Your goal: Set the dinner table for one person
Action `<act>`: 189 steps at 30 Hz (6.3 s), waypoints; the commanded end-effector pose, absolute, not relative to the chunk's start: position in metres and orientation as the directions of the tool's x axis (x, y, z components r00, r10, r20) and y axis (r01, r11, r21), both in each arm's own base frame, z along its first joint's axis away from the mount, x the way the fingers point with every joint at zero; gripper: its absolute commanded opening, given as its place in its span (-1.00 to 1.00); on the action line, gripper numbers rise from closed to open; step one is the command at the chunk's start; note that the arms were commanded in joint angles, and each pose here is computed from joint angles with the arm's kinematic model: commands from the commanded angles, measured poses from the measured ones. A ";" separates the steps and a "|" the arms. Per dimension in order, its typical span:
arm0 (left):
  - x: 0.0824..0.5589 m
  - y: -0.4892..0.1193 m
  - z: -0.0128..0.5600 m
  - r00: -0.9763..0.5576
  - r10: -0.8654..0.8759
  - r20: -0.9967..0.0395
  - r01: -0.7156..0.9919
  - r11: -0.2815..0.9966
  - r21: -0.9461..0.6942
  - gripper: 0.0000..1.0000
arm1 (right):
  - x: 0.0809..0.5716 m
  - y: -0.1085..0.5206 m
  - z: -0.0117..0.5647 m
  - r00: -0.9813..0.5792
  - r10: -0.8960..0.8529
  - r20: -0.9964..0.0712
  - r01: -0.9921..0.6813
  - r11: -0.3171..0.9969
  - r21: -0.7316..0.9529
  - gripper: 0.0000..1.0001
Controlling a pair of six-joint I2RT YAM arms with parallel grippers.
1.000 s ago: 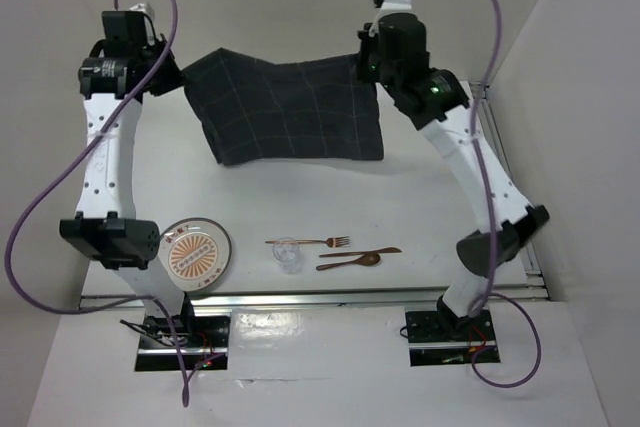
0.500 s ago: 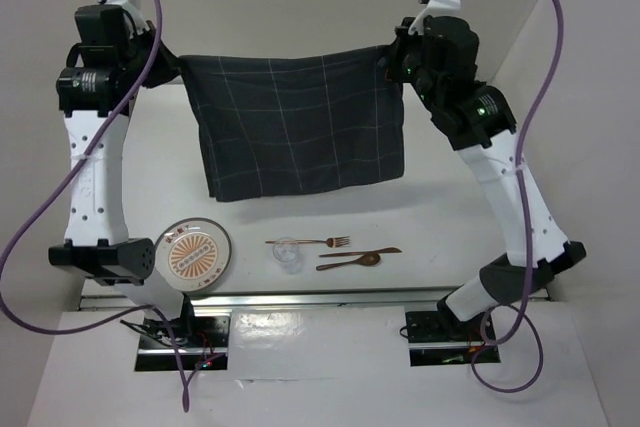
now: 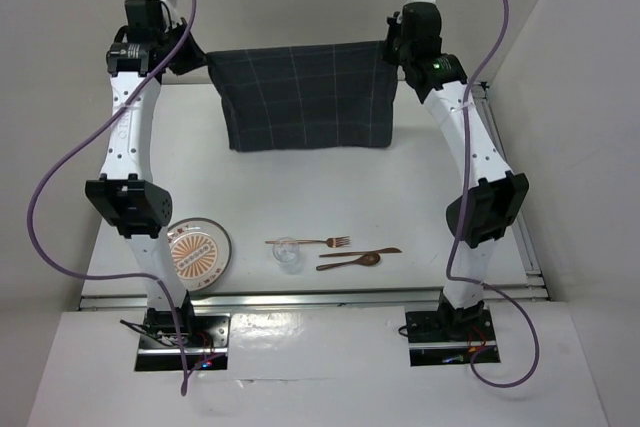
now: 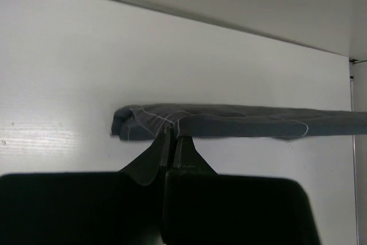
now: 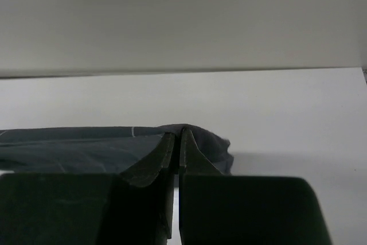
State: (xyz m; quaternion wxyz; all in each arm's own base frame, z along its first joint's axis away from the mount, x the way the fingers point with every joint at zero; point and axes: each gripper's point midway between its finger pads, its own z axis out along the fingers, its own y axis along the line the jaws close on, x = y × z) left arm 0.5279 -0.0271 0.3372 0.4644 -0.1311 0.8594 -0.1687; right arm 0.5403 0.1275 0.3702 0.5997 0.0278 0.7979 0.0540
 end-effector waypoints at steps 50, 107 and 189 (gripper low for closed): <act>0.417 -0.087 0.051 -0.881 -0.389 -0.270 -0.319 0.909 -0.268 -1.00 | 0.428 0.144 0.050 -0.857 0.245 -0.454 0.103 0.944 0.314 -1.00; 0.349 -0.064 0.228 -0.723 -0.385 -0.574 -0.299 0.923 -0.241 0.20 | 0.221 0.343 0.134 -0.806 -0.319 -0.499 -0.528 0.769 0.361 0.81; 0.327 -0.045 0.253 -0.693 -0.364 -0.622 -0.323 0.928 -0.184 0.22 | 0.563 0.110 0.157 -0.734 0.238 -0.636 0.156 0.971 0.184 0.90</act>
